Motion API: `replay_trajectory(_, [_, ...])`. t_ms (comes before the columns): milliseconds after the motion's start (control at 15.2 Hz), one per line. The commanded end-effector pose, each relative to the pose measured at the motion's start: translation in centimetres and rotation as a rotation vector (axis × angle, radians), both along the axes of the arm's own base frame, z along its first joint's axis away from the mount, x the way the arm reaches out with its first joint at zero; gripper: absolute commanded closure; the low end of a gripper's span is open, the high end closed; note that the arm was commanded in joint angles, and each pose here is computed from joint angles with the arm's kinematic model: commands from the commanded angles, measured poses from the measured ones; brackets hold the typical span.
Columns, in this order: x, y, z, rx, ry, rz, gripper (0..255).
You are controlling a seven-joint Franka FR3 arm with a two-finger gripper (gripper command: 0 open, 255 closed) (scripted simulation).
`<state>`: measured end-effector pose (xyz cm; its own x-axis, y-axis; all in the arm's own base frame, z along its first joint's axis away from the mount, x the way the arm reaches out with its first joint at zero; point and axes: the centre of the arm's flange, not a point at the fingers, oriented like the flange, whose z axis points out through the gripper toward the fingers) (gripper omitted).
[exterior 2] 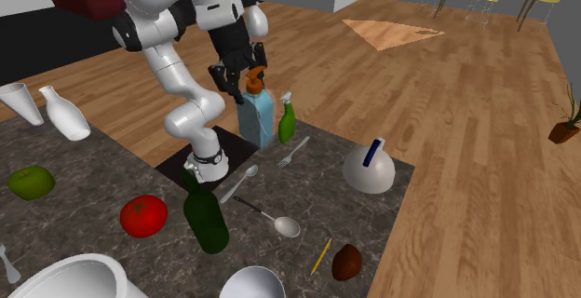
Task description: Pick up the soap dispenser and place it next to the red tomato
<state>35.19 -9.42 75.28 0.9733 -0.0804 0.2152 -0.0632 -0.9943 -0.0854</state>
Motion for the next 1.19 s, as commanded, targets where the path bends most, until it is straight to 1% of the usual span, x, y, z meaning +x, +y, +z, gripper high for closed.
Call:
replay_trajectory(0, [-1.9,-2.4,-0.2,0.001,0.000,0.001,255])
replay_trajectory(1122, [-15.6,-20.2,-0.1,0.001,0.000,0.001,255])
